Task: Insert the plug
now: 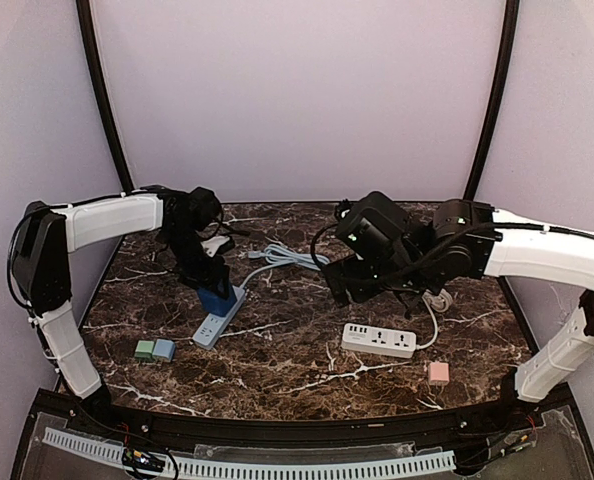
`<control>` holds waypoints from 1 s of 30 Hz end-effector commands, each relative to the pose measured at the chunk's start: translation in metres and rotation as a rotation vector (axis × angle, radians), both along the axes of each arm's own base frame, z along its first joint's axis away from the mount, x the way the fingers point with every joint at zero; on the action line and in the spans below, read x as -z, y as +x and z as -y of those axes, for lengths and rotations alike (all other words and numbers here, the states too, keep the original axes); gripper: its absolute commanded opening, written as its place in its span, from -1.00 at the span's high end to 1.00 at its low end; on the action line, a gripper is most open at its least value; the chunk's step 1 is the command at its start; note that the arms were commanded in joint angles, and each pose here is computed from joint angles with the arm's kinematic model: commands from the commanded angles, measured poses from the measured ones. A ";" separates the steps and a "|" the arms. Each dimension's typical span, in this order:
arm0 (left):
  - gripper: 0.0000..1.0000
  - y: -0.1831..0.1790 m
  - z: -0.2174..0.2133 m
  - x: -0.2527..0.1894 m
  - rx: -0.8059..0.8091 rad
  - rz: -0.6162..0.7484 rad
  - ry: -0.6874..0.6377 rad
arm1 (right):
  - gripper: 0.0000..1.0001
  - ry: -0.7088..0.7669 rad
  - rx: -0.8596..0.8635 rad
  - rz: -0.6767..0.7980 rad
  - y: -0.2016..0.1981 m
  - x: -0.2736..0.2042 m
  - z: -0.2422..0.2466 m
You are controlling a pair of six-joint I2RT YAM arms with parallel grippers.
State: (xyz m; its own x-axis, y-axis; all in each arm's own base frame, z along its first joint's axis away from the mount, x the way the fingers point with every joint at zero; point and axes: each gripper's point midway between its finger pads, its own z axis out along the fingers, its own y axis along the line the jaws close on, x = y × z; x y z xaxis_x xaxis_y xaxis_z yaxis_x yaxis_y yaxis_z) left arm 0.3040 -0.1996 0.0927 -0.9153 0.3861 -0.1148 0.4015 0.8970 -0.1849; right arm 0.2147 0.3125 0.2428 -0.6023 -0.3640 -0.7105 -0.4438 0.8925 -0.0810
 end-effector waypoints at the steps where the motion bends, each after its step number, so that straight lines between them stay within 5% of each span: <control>1: 0.98 0.000 -0.014 0.014 -0.026 0.020 0.100 | -0.97 0.041 0.010 0.004 -0.001 -0.007 0.002; 30: 0.98 -0.009 -0.003 0.050 -0.008 0.031 0.204 | -0.97 0.019 0.008 -0.001 -0.003 0.000 0.008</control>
